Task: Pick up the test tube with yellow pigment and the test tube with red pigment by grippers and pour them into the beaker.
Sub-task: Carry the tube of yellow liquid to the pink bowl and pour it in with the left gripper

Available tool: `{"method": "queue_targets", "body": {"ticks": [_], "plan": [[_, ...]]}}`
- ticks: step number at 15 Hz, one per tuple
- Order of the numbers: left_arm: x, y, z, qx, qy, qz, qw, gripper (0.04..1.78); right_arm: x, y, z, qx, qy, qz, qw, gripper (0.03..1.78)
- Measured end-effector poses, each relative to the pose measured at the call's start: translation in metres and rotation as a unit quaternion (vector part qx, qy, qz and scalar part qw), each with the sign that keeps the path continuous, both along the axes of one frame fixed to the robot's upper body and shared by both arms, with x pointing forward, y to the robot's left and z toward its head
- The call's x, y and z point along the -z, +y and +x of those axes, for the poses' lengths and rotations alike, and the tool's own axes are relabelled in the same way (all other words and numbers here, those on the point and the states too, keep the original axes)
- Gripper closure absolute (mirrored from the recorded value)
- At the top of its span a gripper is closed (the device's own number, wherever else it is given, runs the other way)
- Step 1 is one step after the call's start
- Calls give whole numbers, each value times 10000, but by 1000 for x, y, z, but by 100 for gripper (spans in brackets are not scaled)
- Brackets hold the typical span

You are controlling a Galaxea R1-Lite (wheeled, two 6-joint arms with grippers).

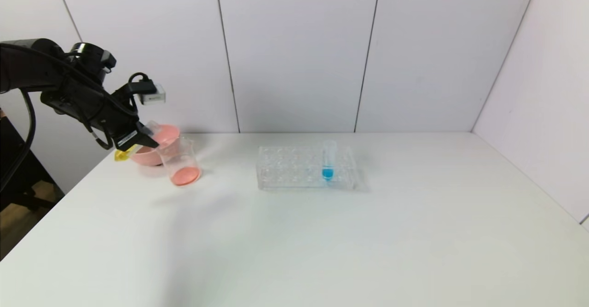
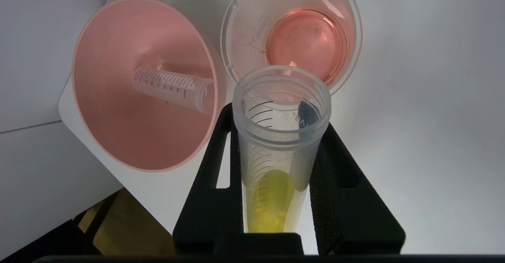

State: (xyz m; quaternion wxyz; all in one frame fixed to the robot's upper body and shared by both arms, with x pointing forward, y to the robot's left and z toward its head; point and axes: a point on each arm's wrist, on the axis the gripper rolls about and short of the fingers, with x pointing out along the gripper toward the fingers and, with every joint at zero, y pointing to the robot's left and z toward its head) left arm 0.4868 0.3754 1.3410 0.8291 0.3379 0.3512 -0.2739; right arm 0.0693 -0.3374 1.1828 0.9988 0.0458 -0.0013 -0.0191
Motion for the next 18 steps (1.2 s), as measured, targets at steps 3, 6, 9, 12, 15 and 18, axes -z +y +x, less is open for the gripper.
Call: {"method": "queue_targets", "body": {"ticks": [3, 6, 9, 12, 15, 18], "plan": [[3, -15, 4, 45, 7, 407, 9992, 133, 0, 0, 0, -2, 0, -2, 10000, 10], [5, -26, 5, 85, 59, 806, 9967, 133, 0, 0, 0, -4, 0, 0, 10000, 10], [8, -34, 6, 136, 105, 960, 9952, 133, 0, 0, 0, -4, 0, 0, 10000, 10], [10, -38, 7, 139, 146, 1191, 9927, 133, 0, 0, 0, -2, 0, 0, 10000, 10], [9, -41, 7, 87, 143, 1456, 9892, 133, 0, 0, 0, 0, 0, 0, 10000, 10], [6, -44, 6, 92, 85, 1526, 9882, 133, 0, 0, 0, -2, 2, -2, 10000, 10]]}}
